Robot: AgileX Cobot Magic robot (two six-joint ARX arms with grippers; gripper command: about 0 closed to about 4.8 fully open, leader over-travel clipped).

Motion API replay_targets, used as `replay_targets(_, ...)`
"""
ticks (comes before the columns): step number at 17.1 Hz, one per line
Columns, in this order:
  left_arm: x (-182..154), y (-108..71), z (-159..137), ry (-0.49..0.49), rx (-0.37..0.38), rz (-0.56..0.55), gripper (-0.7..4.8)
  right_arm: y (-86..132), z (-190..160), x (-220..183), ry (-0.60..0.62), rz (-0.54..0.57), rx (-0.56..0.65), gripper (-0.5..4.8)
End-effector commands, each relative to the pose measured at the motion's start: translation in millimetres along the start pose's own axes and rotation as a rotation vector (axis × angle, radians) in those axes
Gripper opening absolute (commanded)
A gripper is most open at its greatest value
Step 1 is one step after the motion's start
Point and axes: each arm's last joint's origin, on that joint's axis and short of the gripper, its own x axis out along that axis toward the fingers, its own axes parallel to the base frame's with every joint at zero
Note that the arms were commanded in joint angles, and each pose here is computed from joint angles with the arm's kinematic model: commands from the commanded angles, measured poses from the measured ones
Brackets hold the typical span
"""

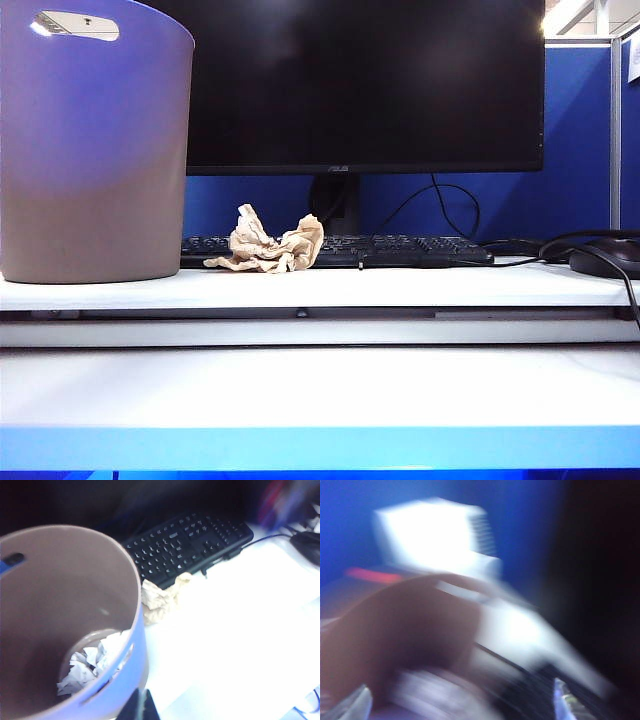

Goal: Pick up all paper balls from the table and place them in the pink trash can.

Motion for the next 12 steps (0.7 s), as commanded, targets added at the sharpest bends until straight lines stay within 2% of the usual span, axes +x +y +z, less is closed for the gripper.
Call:
replay_targets(1, 17, 1.3, 1, 0.016, -0.020, -0.143, -0.05, -22, -33, -10, 0.332, -0.138, 0.010, 4.79)
replay_targets(2, 22, 1.4, 1, 0.020, -0.028, -0.191, -0.05, -27, -55, 7, 0.446, -0.092, 0.042, 4.79)
replay_targets(4, 23, 1.4, 1, 0.017, -0.027, -0.197, -0.05, -34, -90, 42, 0.576, -0.043, 0.036, 4.79)
replay_targets(8, 22, 0.8, -1, 0.037, -0.033, -0.201, -0.05, -42, -139, 103, 0.633, -0.026, 0.035, 4.79)
replay_targets(12, 22, 0.5, -3, 0.058, -0.043, -0.198, -0.05, -43, -167, 125, 0.695, 0.005, 0.054, 4.79)
